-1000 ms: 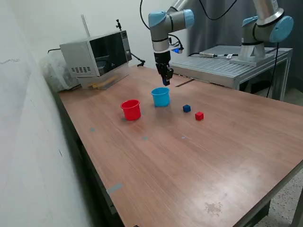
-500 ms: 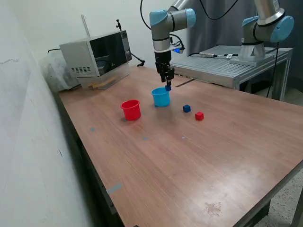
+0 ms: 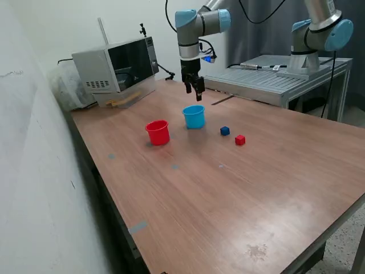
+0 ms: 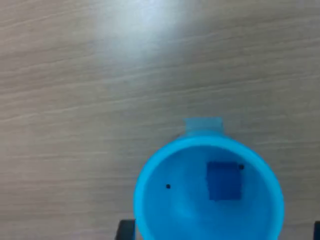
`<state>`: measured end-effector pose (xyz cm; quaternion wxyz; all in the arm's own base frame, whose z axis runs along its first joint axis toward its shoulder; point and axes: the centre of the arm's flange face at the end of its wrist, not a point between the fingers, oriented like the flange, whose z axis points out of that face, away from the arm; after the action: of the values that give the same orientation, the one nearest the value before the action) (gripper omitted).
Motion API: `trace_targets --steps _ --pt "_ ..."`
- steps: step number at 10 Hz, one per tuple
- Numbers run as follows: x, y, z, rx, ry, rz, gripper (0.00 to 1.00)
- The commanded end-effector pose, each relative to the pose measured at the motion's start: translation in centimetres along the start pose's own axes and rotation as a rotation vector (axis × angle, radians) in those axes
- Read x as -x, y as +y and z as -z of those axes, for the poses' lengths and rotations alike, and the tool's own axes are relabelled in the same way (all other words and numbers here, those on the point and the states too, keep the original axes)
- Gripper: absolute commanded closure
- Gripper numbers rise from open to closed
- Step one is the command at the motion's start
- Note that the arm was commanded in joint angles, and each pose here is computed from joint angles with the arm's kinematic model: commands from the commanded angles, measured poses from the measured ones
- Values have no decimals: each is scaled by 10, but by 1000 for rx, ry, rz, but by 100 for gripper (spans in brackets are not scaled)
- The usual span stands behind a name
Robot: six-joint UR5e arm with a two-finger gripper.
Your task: Place red objects in the red bin, and blue objects in the blue bin.
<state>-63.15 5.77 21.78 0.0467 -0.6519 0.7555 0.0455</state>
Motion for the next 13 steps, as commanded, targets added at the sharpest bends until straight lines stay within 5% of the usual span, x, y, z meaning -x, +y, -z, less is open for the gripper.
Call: trace_targets --steps 1,4,9,11,13 --pt "-1 -14 0 -19 5 2 0" --pt "-26 -52 34 12 3 36 0" --pt "-216 -65 81 125 26 180 0" --pt "-291 -47 56 123 35 190 0" --pt "-316 -40 36 106 35 188 0"
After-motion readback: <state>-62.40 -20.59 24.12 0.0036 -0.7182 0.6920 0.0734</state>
